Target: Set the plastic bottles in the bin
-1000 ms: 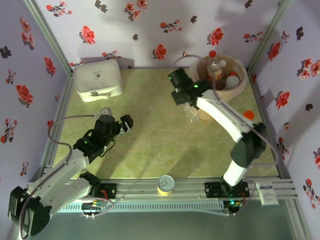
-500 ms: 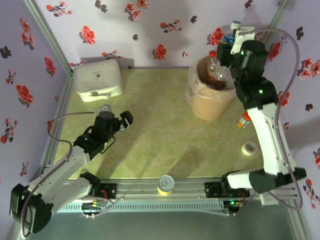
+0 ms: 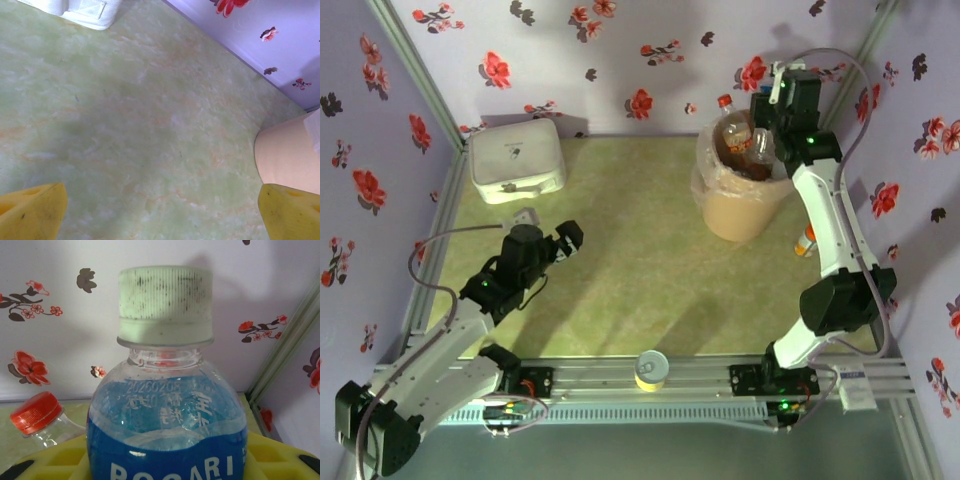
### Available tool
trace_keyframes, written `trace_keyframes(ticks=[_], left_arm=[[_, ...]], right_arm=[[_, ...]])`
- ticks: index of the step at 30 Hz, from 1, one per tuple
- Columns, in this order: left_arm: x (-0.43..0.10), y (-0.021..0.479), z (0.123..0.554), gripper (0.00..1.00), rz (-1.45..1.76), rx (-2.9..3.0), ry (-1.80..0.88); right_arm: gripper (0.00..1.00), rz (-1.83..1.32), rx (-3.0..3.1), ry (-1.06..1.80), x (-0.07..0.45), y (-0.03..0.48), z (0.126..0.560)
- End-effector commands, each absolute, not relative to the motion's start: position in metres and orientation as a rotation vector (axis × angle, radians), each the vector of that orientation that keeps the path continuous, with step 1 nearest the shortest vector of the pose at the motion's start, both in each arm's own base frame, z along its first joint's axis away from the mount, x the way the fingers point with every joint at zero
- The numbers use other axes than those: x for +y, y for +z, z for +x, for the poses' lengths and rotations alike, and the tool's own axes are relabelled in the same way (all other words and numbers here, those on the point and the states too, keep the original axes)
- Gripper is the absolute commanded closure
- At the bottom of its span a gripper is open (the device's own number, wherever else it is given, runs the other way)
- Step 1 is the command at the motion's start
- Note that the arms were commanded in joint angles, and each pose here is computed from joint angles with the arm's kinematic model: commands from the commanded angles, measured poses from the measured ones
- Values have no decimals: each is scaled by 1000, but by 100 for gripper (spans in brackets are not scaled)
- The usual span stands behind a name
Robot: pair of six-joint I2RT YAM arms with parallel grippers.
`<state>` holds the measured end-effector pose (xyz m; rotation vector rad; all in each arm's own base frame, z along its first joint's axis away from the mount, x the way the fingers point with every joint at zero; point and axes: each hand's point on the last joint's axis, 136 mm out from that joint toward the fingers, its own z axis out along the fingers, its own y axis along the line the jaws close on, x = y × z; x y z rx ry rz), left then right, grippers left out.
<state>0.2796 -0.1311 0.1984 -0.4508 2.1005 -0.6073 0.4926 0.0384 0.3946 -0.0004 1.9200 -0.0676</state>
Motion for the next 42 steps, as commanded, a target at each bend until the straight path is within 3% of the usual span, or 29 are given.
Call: trace_keyframes(ticks=[1, 8, 12, 18, 22, 30, 35, 39, 42], left_arm=[[-125, 196, 281, 2, -453, 2104, -566], [-125, 194, 283, 2, -439, 2113, -551], [-127, 194, 284, 2, -434, 2116, -549], [-126, 201, 287, 0, -378, 2116, -516], [-123, 210, 293, 0, -338, 2118, -472], [-113, 235, 306, 0, -257, 2089, -386], [-98, 239, 310, 0, -159, 2071, -251], [-74, 222, 312, 0, -122, 2095, -65], [-43, 202, 314, 0, -148, 2094, 114]], right_arm=[[55, -7, 2020, -25, 42, 355, 495], [45, -29, 2183, -35, 41, 301, 498], [38, -27, 2193, -30, 42, 299, 497], [14, -15, 2080, -25, 39, 358, 489], [5, -25, 2004, -36, 37, 410, 477], [1, -68, 1884, 65, 53, 464, 422], [0, -298, 1861, 125, 118, 428, 366], [0, -470, 1930, 118, 160, 341, 328], [0, -473, 1998, 110, 161, 265, 317]])
